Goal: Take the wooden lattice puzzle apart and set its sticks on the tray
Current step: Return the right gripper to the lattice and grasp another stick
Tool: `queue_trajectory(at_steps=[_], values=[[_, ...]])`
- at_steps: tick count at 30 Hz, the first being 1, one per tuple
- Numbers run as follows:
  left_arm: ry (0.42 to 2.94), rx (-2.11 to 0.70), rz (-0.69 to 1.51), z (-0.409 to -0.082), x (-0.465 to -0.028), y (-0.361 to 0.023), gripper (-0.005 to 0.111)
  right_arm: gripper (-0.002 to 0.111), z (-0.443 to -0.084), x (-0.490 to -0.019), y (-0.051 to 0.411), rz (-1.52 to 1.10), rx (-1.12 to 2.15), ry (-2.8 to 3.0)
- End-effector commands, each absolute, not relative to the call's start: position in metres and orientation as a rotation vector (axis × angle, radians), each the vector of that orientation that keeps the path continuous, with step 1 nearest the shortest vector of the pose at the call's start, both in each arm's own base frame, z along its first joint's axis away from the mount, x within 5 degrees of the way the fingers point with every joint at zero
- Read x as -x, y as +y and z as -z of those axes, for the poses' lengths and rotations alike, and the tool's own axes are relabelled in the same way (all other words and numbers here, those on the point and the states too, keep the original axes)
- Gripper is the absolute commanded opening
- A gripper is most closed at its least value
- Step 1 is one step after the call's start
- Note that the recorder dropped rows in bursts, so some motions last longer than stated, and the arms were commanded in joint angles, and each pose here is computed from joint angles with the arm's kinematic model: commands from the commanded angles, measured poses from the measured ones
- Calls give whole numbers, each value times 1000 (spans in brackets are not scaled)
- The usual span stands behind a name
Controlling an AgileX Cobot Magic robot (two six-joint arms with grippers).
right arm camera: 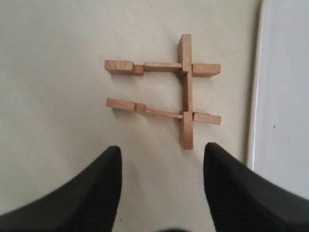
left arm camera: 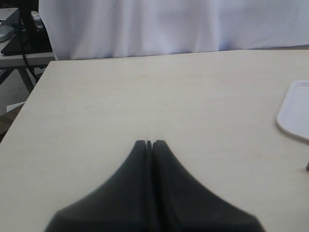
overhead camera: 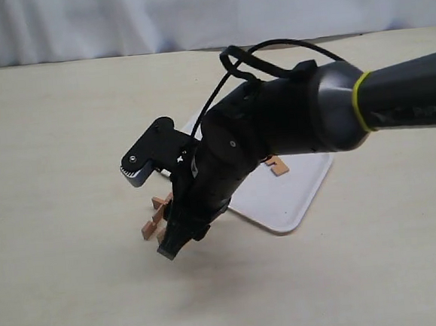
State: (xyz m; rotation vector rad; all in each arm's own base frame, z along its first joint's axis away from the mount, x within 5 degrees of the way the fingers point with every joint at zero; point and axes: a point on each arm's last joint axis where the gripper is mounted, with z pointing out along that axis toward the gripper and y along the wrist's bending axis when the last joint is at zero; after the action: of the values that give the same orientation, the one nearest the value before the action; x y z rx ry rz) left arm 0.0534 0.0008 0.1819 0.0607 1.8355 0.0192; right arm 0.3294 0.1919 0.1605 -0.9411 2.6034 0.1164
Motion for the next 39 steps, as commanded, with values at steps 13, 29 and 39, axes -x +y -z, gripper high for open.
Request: queue_trajectory(at_steps=[13,29,39], values=[[1827,-66,-15,-182,-54,0,0,49,-123,-345,192,-1,934,2577],[1827,-66,-15,-182,-54,0,0,5,-121,-344,189,35,937,2597],[1827,-66,-15,-182,-54,0,0,5,-168,-338,186,29,917,2522]])
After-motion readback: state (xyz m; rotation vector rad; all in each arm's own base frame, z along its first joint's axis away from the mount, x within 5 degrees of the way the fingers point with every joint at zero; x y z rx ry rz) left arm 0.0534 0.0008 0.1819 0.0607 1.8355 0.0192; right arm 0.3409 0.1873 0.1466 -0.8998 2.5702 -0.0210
